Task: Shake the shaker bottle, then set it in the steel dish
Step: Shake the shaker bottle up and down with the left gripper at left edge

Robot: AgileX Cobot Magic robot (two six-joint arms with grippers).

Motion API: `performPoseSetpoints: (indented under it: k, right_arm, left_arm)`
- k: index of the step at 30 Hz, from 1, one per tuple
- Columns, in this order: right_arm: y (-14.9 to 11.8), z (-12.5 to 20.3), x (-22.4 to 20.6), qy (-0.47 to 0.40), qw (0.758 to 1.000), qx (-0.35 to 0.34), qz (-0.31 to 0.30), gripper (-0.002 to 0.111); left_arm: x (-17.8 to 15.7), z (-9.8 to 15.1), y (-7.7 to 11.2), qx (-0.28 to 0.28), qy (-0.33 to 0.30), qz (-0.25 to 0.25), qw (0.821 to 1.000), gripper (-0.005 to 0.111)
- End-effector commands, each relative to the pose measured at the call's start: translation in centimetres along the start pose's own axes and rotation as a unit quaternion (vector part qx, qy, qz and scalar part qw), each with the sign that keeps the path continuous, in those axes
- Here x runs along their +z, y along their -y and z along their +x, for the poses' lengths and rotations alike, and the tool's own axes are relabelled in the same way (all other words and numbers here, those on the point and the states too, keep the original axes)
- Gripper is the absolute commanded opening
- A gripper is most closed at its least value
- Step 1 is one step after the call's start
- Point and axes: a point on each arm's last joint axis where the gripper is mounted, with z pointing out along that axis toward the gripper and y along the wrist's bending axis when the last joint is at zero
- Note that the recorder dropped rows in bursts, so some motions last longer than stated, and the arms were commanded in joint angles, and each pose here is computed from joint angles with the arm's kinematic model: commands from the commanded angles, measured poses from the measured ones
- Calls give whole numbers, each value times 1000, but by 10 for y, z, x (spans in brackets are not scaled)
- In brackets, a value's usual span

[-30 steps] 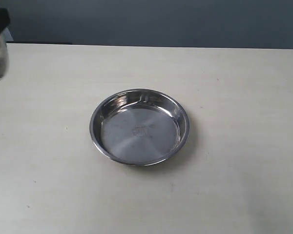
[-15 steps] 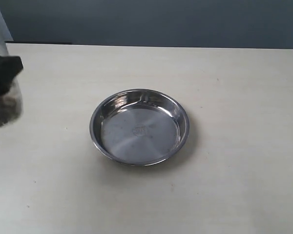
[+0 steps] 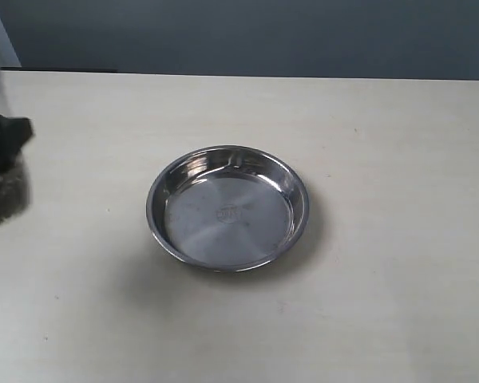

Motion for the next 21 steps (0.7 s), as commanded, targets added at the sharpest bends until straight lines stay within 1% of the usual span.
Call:
performPoseSetpoints:
  k: [1, 2, 3, 4, 5, 6, 7, 8, 9, 10, 11, 12, 13, 14, 15, 16, 17, 18, 19, 21]
  right_arm:
    - [0, -1, 0, 6, 1000, -1, 0, -1]
    - [0, -1, 0, 6, 1000, -1, 0, -1]
    - [0, -1, 0, 6, 1000, -1, 0, -1]
    - [0, -1, 0, 6, 1000, -1, 0, -1]
    - [0, -1, 0, 6, 1000, -1, 0, -1]
    - [0, -1, 0, 6, 1000, -1, 0, -1]
    - [0, -1, 0, 6, 1000, -1, 0, -1]
    - [0, -1, 0, 6, 1000, -1, 0, -1]
    - [0, -1, 0, 6, 1000, -1, 0, -1]
    - [0, -1, 0, 6, 1000, -1, 0, -1]
    - [0, -1, 0, 6, 1000, -1, 0, -1]
    - [0, -1, 0, 6, 1000, -1, 0, -1]
    - [0, -1, 0, 6, 1000, -1, 0, -1]
    - [0, -1, 0, 6, 1000, -1, 0, -1]
    - [0, -1, 0, 6, 1000, -1, 0, -1]
    - [0, -1, 0, 6, 1000, -1, 0, -1]
    - [0, -1, 0, 6, 1000, -1, 0, -1]
    - [0, -1, 0, 6, 1000, -1, 0, -1]
    - [0, -1, 0, 6, 1000, -1, 0, -1]
    - [0, -1, 0, 6, 1000, -1, 0, -1]
  left_arm:
    - [-2, -3, 10, 29, -15, 52, 998, 0]
    - [-3, -1, 17, 85, -38, 88, 992, 0]
    - [-3, -2, 15, 104, -29, 75, 991, 0]
    - [-2, -5, 7, 80, 1, 34, 996, 0]
    - [-1, -9, -10, -7, 55, -46, 997, 0]
    - [-2, -9, -15, -83, 66, -71, 992, 0]
    - [-1, -8, -8, -102, 47, -41, 993, 0]
    - [-1, -6, 5, -37, 11, 19, 999, 0]
    - [-2, -1, 16, 89, -22, 67, 994, 0]
    - [-2, -1, 15, 111, -15, 61, 992, 0]
    - [-1, -4, 6, 52, 21, 22, 998, 0]
    - [-1, -7, -2, -4, 53, -9, 999, 0]
    - [-1, -8, -7, -75, 68, -27, 995, 0]
    - [-1, -7, -7, -115, 64, -25, 991, 0]
    - [-1, -6, -2, -110, 53, -9, 992, 0]
    - [-1, -3, 6, -63, 31, 18, 997, 0]
    - [-1, -1, 13, 0, 15, 44, 999, 0]
    - [-2, 0, 17, 51, 12, 56, 997, 0]
    - [-3, -5, 21, 72, 30, 64, 995, 0]
    - [-12, -28, 24, 52, 105, 63, 991, 0]
